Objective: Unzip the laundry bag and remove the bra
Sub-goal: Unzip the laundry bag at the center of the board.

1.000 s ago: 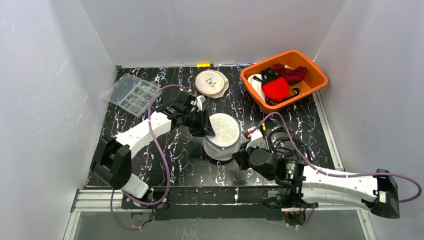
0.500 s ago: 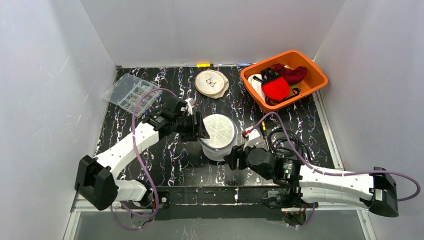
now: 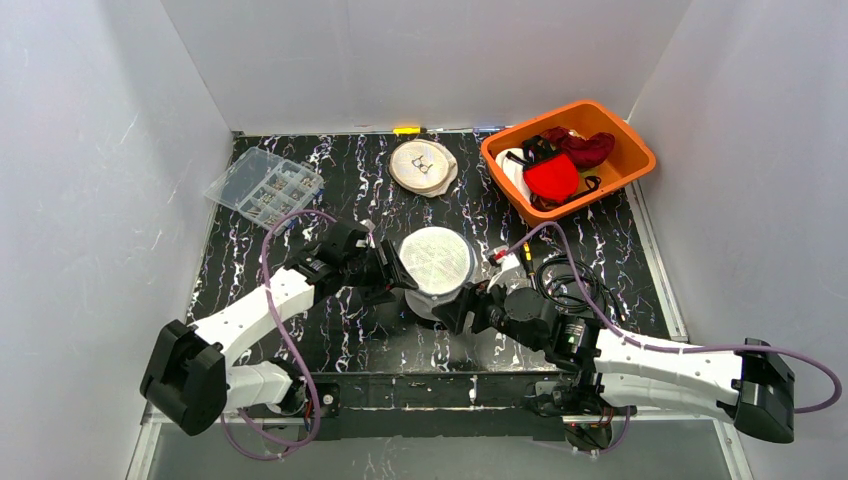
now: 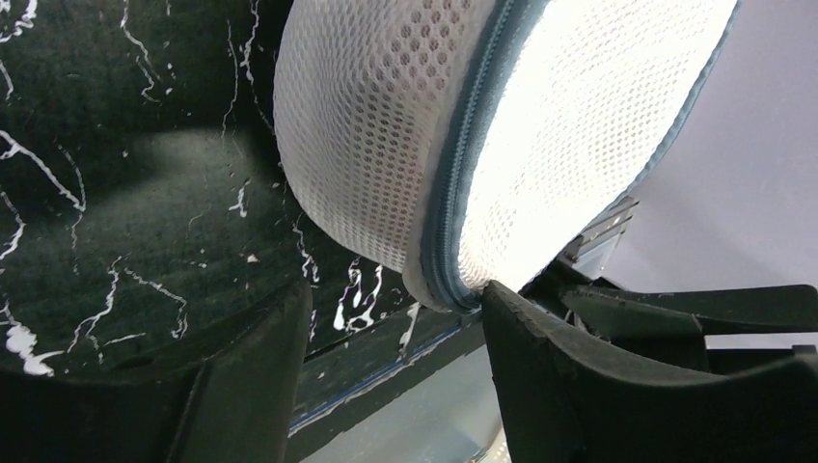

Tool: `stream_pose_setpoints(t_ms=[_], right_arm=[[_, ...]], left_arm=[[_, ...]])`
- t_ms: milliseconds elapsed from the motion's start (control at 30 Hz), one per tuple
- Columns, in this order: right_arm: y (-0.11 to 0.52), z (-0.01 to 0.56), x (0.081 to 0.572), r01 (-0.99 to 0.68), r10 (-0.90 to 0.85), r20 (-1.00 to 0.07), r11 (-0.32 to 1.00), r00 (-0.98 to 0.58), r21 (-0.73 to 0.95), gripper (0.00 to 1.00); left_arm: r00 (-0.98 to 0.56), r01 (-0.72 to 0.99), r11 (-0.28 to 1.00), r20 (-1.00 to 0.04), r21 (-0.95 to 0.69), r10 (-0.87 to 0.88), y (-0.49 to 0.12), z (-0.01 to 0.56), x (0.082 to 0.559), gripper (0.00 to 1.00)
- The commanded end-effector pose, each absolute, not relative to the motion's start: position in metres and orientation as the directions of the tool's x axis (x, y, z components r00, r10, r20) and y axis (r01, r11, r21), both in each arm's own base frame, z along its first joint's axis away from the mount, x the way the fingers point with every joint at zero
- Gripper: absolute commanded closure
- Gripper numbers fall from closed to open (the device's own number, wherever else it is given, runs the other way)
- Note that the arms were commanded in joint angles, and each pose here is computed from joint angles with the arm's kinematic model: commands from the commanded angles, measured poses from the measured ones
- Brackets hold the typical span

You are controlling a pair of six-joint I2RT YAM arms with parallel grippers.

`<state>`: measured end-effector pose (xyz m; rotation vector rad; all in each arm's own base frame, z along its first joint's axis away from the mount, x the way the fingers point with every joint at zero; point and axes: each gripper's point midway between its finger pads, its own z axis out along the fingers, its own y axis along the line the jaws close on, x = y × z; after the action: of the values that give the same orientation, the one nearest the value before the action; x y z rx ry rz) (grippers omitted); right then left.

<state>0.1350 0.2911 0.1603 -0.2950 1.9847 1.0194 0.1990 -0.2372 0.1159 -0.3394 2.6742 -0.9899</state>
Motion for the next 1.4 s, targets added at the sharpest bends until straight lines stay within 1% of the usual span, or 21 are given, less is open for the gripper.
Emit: stream_pose_setpoints(t_ms=[0, 167, 267, 567, 667, 833, 1033, 1100, 1167, 1233, 1367], right_arm=[[0.299, 0.186, 0.137, -0.542, 0.261, -0.751, 0.555, -0.607, 0.631, 0.14], [0.292, 0.186, 0.139, -0.528, 0.295, -0.744, 0.554, -0.599, 0.644, 0.04], [0.290, 0.186, 0.141, -0.524, 0.305, -0.745, 0.556, -0.594, 0.645, 0.02], [0.292, 0.184, 0.141, -0.535, 0.290, -0.753, 0.558, -0.591, 0.634, 0.03], [0.292, 0.183, 0.141, -0.536, 0.287, -0.754, 0.559, -0.591, 0.633, 0.03], [0.291, 0.184, 0.141, -0.536, 0.294, -0.754, 0.557, -0.587, 0.635, 0.04], [0.293, 0.183, 0.140, -0.541, 0.292, -0.753, 0.549, -0.590, 0.637, 0.05], [0.295, 0.183, 0.139, -0.547, 0.285, -0.754, 0.545, -0.592, 0.635, 0.05], [0.297, 0.184, 0.138, -0.553, 0.279, -0.756, 0.542, -0.592, 0.633, 0.06], [0.299, 0.184, 0.139, -0.558, 0.273, -0.759, 0.541, -0.591, 0.629, 0.06], [0.302, 0.184, 0.141, -0.568, 0.270, -0.769, 0.543, -0.580, 0.619, 0.08]], left_arm=[[-0.915, -0.117, 0.685, -0.189, -0.719, -0.355, -0.249, 0.139, 0.215, 0.38], [-0.892, -0.117, 0.686, -0.227, -0.718, -0.390, -0.243, 0.147, 0.221, 0.38], [-0.884, -0.143, 0.674, -0.213, -0.725, -0.417, -0.241, 0.147, 0.223, 0.38], [-0.858, -0.165, 0.596, -0.183, -0.786, -0.479, -0.242, 0.161, 0.236, 0.36], [-0.859, -0.162, 0.598, -0.187, -0.785, -0.477, -0.243, 0.163, 0.240, 0.38], [-0.869, -0.186, 0.632, -0.175, -0.752, -0.463, -0.241, 0.148, 0.241, 0.41], [-0.862, -0.206, 0.641, -0.173, -0.740, -0.477, -0.236, 0.137, 0.245, 0.46], [-0.859, -0.205, 0.642, -0.179, -0.738, -0.480, -0.233, 0.138, 0.248, 0.49], [-0.854, -0.200, 0.645, -0.192, -0.737, -0.484, -0.232, 0.139, 0.252, 0.54], [-0.852, -0.193, 0.650, -0.203, -0.735, -0.482, -0.231, 0.141, 0.253, 0.63], [-0.850, -0.185, 0.656, -0.216, -0.732, -0.481, -0.229, 0.143, 0.254, 0.85]])
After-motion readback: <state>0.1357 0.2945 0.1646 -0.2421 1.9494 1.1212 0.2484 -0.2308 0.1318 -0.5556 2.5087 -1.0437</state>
